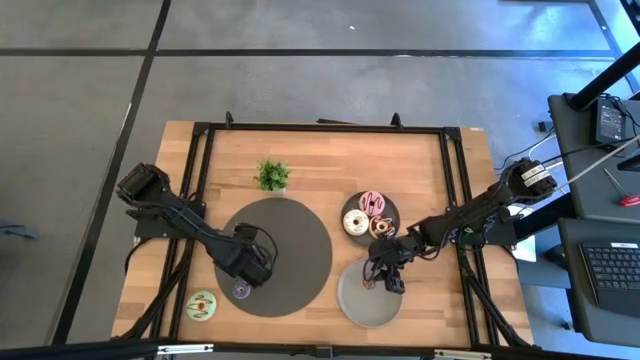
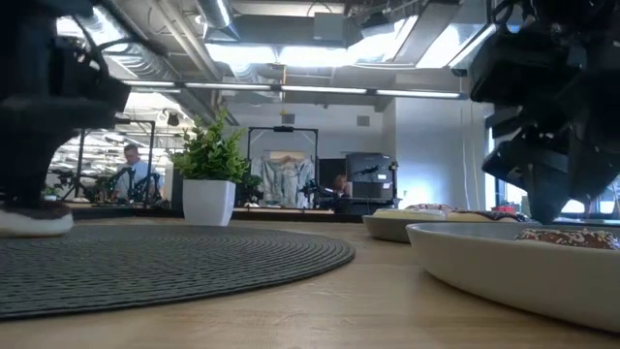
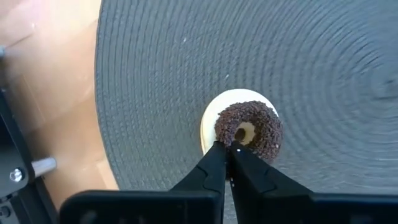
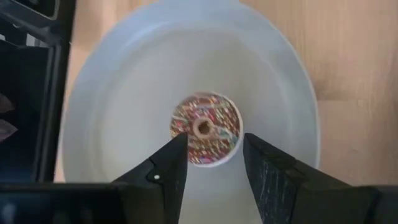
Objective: Pick & Place donuts
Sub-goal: Put the small black donut on the gray plate
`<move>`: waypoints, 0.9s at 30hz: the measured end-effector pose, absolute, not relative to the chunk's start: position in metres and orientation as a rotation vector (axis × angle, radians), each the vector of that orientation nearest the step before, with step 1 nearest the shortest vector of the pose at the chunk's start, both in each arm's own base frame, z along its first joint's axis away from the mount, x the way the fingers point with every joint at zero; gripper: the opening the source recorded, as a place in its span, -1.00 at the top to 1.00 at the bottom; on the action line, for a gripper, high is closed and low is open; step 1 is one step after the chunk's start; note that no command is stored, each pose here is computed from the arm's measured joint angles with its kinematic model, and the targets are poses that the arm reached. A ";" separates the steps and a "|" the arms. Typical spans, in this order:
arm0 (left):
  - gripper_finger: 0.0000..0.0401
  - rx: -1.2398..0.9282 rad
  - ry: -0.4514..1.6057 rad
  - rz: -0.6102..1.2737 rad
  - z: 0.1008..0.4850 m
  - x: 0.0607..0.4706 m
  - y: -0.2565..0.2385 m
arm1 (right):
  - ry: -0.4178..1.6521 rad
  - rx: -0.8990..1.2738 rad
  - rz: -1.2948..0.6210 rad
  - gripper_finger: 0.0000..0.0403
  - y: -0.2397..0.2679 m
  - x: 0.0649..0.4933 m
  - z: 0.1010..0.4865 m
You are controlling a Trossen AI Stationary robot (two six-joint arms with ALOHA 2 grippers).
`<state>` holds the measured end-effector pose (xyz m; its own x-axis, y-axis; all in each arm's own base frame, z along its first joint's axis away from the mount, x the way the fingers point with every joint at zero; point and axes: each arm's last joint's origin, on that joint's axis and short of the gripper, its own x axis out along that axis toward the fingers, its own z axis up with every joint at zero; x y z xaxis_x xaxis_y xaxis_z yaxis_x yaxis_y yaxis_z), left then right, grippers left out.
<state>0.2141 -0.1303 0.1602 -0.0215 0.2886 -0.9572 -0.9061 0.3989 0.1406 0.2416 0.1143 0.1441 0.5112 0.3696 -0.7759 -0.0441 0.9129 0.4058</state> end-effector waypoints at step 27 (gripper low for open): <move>0.98 -0.078 0.407 0.443 0.223 0.316 -0.103 | 0.293 -0.320 -0.084 0.22 0.117 0.292 0.222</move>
